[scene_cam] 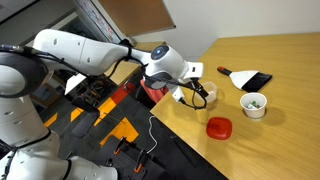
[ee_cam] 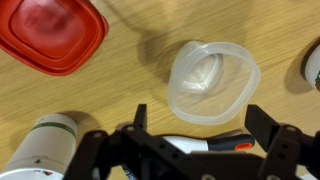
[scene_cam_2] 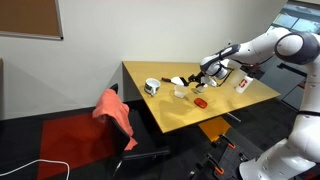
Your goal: Pick up the transparent bowl and move it to the right of the orange lid
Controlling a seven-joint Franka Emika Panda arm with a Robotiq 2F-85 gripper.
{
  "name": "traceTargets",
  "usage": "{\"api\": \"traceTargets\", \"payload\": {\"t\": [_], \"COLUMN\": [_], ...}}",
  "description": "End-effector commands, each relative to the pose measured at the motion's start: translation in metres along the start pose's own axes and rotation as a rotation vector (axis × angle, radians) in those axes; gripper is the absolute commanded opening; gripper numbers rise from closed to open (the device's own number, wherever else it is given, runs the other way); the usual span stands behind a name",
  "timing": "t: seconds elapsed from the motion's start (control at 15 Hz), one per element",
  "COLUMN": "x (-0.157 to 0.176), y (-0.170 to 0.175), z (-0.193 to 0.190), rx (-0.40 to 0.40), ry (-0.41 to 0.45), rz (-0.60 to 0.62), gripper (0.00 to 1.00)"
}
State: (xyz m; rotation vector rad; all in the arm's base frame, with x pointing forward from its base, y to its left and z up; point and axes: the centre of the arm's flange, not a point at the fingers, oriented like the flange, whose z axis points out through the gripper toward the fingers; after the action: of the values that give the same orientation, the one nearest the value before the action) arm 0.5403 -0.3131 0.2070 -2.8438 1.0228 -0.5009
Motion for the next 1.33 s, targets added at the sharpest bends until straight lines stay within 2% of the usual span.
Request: {"api": "traceTargets", "payload": {"t": [0.0, 0.73, 0.8, 0.93, 1.27], "x": [0.015, 0.015, 0.014, 0.013, 0.011], "y": [-0.005, -0.019, -0.020, -0.022, -0.026], "z": [0.027, 0.071, 0.074, 0.080, 0.085], "rx": [0.006, -0.050, -0.054, -0.056, -0.053], "ry": [-0.023, -0.071, -0.078, -0.090, -0.107], "rz": [0.022, 0.011, 0.006, 0.002, -0.004], "gripper": [1.00, 1.00, 0.75, 0.66, 0.25]}}
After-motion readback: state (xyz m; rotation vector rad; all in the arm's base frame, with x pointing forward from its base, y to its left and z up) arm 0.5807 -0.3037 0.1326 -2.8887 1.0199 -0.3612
